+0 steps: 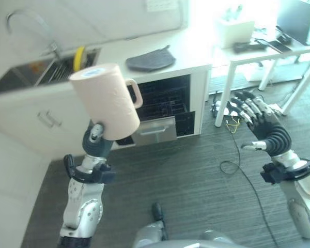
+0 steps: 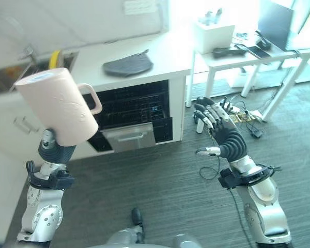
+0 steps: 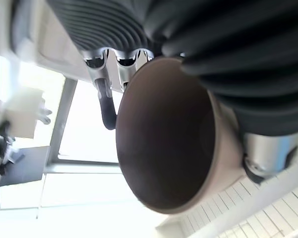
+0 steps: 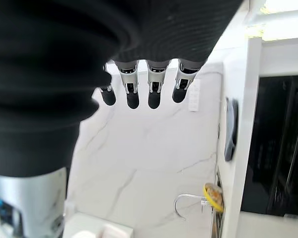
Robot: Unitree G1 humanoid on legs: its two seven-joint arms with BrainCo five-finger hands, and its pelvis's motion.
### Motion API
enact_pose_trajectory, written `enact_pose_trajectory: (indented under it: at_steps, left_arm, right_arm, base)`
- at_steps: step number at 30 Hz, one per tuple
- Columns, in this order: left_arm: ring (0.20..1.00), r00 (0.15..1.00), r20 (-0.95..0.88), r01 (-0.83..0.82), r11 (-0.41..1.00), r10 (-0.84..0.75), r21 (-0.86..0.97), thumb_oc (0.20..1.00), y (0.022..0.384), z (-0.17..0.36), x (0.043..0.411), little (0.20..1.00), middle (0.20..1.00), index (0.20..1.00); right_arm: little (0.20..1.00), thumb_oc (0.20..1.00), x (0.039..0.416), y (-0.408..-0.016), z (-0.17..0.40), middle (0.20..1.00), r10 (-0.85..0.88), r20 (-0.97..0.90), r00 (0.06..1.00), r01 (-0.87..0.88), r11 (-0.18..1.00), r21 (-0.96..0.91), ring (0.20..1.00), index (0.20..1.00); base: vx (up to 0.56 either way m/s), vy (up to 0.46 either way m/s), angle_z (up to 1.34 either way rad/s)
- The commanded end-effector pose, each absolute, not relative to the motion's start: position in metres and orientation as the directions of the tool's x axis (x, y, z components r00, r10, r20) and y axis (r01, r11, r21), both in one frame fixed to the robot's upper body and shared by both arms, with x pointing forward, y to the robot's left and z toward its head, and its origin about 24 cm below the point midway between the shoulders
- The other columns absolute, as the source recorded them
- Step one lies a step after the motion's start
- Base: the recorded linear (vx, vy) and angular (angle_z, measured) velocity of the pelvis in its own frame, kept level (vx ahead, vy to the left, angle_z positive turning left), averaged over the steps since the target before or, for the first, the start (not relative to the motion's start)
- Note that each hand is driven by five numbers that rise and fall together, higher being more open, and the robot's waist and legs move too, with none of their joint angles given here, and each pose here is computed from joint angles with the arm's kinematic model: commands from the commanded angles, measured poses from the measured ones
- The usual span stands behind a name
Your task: Place the dishes in the dishwasher.
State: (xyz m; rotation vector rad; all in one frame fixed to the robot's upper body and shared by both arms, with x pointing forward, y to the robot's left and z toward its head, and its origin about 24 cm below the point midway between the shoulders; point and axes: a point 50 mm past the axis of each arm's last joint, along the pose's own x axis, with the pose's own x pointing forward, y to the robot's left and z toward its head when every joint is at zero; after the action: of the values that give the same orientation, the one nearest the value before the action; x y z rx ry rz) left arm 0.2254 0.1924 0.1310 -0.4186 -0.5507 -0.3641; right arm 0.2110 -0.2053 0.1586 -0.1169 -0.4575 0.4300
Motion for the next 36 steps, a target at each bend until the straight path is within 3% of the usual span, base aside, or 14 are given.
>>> enact_pose_trajectory:
  at_steps: [1,11,23,36]
  left_arm:
    - [0.200,0.672,0.711,0.449,0.877,-0.206,-0.170,0.200,0.210,0.167,0.210,0.200,0.200,0.200]
    - [0.200,0.669,0.695,0.464,0.878,-0.264,-0.114,0.200,0.200,0.181,0.223,0.200,0.200,0.200]
    - [0.200,0.664,0.707,0.455,0.882,-0.243,-0.124,0.200,0.197,0.182,0.220,0.200,0.200,0.200]
    - [0.200,0.670,0.707,0.439,0.888,-0.225,-0.134,0.200,0.201,0.178,0.218,0.200,0.200,0.200]
  right_arm:
    - [1.000,1.000,0.210,-0.212,0.196,1.000,0.426,0.566,0.706,-0.323,0.905,-0.277,1.000,1.000]
    - [1.000,1.000,0.208,-0.200,0.184,1.000,0.379,0.580,0.721,-0.324,0.924,-0.201,1.000,1.000]
    - [1.000,1.000,0.214,-0.201,0.193,1.000,0.374,0.584,0.721,-0.303,0.927,-0.220,1.000,1.000]
    - [1.000,1.000,0.214,-0.201,0.192,1.000,0.382,0.571,0.727,-0.303,0.924,-0.233,1.000,1.000]
  base:
    - [0.35,0.503,0.27]
    - [0.30,0.382,0.33]
    - [0.11,-0.210,0.29]
    - [0.00,-0.016,-0.04]
